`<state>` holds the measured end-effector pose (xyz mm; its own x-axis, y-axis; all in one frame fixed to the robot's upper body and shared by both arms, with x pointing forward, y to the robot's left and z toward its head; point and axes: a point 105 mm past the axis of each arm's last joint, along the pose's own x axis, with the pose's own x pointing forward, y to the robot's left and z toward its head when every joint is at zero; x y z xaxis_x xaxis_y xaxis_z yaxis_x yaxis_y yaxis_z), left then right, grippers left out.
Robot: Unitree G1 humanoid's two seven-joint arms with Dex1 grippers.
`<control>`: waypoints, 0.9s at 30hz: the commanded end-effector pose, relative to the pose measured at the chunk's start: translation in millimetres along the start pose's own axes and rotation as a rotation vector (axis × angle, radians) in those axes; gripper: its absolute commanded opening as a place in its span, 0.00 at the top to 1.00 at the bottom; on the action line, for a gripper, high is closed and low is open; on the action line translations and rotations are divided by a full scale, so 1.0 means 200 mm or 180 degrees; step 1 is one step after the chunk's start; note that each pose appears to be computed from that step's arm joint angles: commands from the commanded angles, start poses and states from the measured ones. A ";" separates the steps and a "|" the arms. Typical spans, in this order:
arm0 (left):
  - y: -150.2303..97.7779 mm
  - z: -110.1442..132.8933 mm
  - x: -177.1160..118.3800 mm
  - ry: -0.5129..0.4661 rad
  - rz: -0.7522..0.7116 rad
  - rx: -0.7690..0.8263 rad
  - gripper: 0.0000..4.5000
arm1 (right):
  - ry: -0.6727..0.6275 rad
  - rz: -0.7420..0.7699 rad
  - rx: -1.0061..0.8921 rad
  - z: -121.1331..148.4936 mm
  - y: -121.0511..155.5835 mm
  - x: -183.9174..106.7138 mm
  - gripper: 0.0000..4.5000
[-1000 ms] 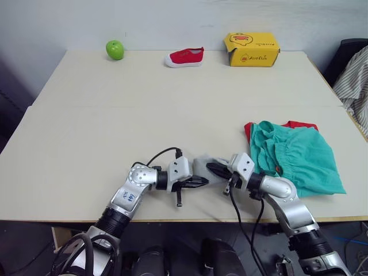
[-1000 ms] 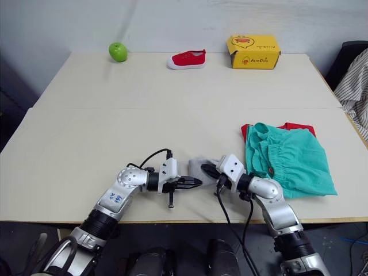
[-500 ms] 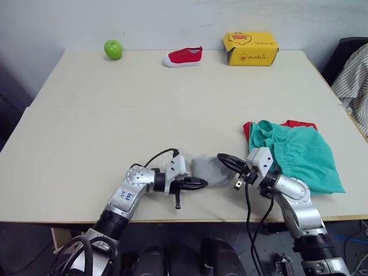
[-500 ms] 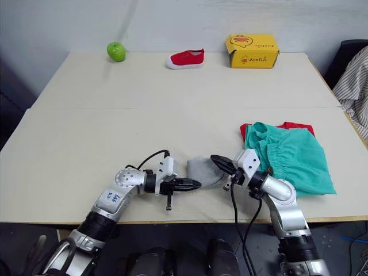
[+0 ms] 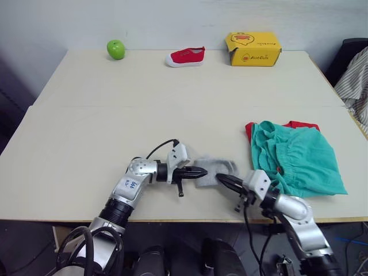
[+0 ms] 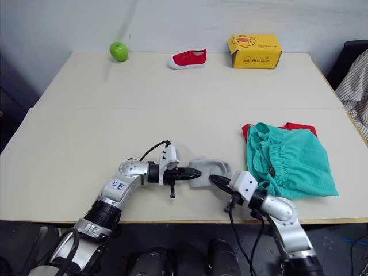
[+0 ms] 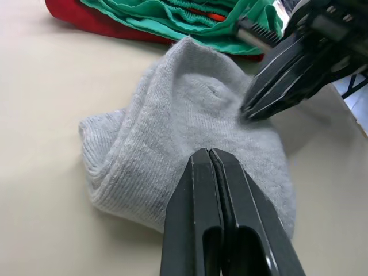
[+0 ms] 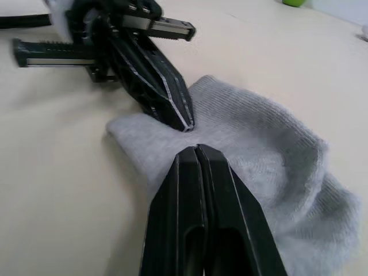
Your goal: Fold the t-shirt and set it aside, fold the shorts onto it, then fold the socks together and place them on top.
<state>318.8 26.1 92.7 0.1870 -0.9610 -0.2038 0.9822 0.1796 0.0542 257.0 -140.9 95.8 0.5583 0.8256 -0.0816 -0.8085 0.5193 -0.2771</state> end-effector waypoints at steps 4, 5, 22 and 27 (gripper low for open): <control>0.01 0.01 -0.01 -0.0019 0.0063 0.0257 1.00 | 0.0250 -0.0141 0.2074 0.08 -0.06 -0.23 0.65; 0.02 0.00 -0.02 -0.0022 0.0070 0.0264 1.00 | 0.0368 -0.0070 0.2395 0.07 -0.03 -0.25 0.58; 0.02 -0.06 -0.07 0.0126 0.0174 0.0244 1.00 | 0.1036 -0.0015 0.3466 -0.04 -0.06 0.14 0.01; 0.02 -0.08 -0.08 0.0146 0.0196 0.0211 1.00 | 0.0989 0.0227 0.3455 -0.01 -0.05 0.29 0.01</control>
<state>321.6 43.5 88.9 0.2448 -0.9466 -0.2100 0.9653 0.2177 0.1440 302.7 -113.3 109.7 0.4672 0.8319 -0.2995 -0.5140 0.5311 0.6736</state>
